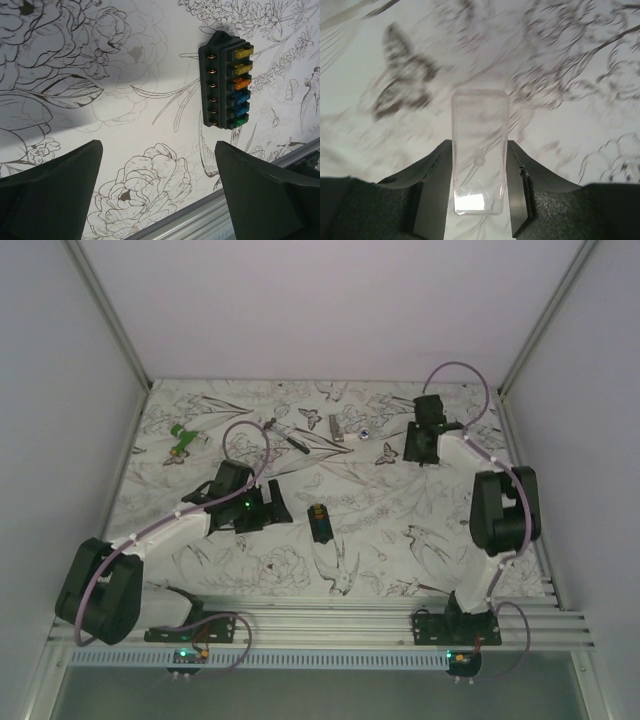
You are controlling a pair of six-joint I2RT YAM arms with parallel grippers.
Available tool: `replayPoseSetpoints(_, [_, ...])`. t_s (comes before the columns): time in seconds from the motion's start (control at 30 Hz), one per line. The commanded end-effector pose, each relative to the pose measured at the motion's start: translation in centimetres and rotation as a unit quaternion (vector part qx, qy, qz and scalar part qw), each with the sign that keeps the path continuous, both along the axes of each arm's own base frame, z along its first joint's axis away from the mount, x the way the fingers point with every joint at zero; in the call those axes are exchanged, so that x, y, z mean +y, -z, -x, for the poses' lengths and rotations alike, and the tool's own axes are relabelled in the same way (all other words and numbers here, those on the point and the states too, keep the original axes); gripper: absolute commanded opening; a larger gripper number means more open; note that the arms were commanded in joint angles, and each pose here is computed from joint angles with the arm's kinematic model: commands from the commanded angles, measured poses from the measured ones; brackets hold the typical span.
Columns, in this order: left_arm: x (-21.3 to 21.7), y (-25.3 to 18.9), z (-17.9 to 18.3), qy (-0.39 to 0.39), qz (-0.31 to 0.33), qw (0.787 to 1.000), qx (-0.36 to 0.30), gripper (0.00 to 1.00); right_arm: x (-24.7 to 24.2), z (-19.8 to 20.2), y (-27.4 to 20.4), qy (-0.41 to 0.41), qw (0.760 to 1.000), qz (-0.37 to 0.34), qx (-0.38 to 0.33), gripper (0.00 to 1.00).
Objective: Snap on the fuse box
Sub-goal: Pick up the fuse box cover from the center of the board, then close the fuse box cover on the fuse box base.
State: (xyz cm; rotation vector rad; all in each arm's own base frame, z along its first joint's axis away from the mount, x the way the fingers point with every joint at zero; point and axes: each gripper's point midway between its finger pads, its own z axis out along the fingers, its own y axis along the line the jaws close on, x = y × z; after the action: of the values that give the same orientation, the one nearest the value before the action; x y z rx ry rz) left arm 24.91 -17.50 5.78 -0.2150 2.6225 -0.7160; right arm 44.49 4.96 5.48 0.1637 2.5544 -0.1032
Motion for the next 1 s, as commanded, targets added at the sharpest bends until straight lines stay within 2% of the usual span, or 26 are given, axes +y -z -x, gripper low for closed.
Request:
replayPoseSetpoints(0.0, [1.3, 0.8, 1.0, -0.021, -0.012, 1.0, 0.017, 1.0, 5.5, 3.4, -4.4, -0.051, 0.997, -0.03, -0.041, 0.31])
replayPoseSetpoints(0.27, [3.7, 0.0, 2.2, -0.046, -0.038, 0.998, -0.004, 1.0, 15.0, 11.9, -5.4, -0.142, 0.988, -0.046, -0.033, 0.33])
replayPoseSetpoints(0.47, [5.6, -0.3, 2.8, -0.069, -0.066, 0.995, -0.029, 1.0, 20.5, 16.2, -5.3, -0.18, 0.982, -0.044, -0.039, 0.36])
replayPoseSetpoints(0.7, [5.9, -0.5, 3.0, -0.077, -0.066, 0.994, -0.036, 1.0, 25.0, 18.7, -4.6, -0.193, 0.979, -0.039, -0.045, 0.37])
replayPoseSetpoints(0.97, [6.0, -0.7, 3.1, -0.079, -0.065, 0.994, -0.041, 0.99, 27.2, 18.8, -3.1, -0.188, 0.981, -0.019, -0.044, 0.39])
